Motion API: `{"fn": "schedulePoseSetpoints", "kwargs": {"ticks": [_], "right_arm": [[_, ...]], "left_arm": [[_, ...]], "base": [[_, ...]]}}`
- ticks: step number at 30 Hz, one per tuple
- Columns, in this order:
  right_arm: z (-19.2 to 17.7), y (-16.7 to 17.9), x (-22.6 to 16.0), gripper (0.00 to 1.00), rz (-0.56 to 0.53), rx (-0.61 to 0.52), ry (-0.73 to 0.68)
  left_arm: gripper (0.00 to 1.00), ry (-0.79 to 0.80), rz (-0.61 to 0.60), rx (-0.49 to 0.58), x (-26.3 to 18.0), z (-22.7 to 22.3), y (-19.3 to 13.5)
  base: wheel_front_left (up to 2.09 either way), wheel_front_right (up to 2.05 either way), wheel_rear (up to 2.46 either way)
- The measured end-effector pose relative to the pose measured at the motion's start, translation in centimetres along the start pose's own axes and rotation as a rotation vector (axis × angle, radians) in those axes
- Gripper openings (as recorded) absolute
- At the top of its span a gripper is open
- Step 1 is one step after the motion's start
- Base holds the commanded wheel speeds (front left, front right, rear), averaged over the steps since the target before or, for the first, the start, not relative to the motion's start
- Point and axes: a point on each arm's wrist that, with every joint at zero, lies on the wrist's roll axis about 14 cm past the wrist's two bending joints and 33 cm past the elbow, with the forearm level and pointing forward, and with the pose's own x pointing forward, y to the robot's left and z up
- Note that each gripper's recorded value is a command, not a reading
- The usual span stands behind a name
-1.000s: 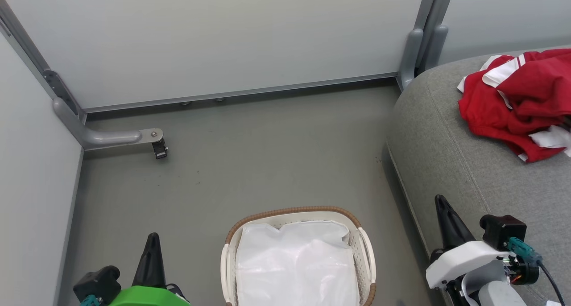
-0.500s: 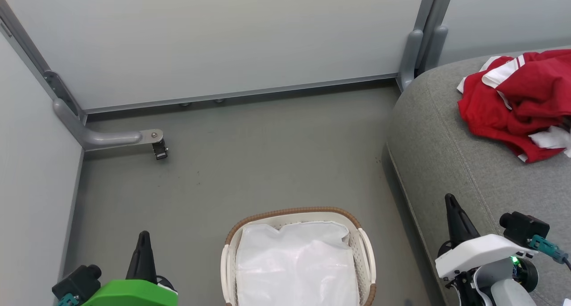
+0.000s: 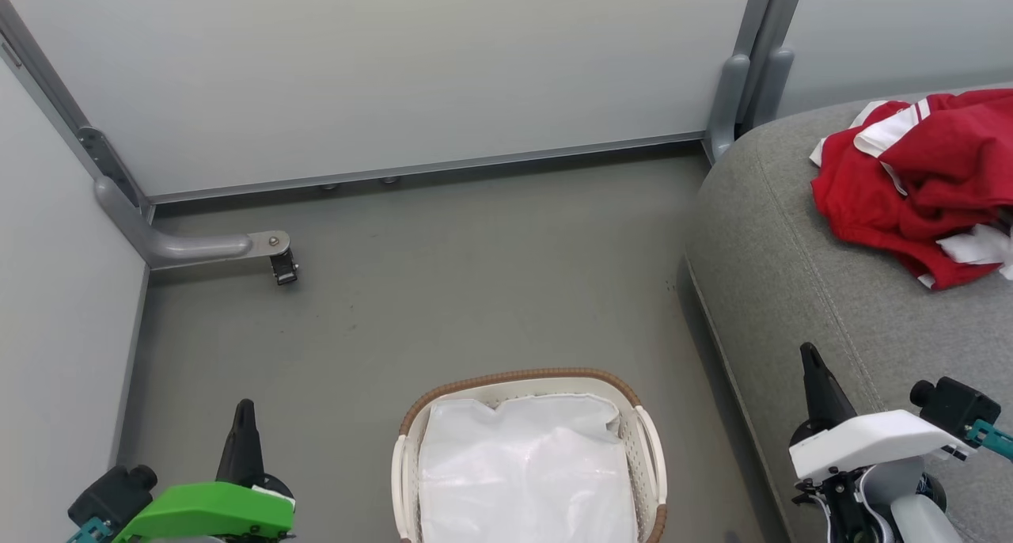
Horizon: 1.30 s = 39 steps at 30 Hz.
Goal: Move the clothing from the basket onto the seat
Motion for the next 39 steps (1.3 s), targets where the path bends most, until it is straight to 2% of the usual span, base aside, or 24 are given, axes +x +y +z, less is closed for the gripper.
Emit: {"fn": "schedulePoseSetpoints", "kwargs": {"ticks": [19,39], "right_arm": [[0.7,-0.3,0.0,0.0,-0.015,0.238,-0.004],[1.4,-0.3,0.0,0.0,-0.009,0.446,-0.01]], "left_arm": [[0.0,-0.007,-0.016,-0.208,0.6,1.1,-0.5],[0.0,-0.013,-0.047,-0.383,1.0,2.2,-1.2]], "base": [[0.0,0.0,0.0],[0.0,0.0,0.0]]}}
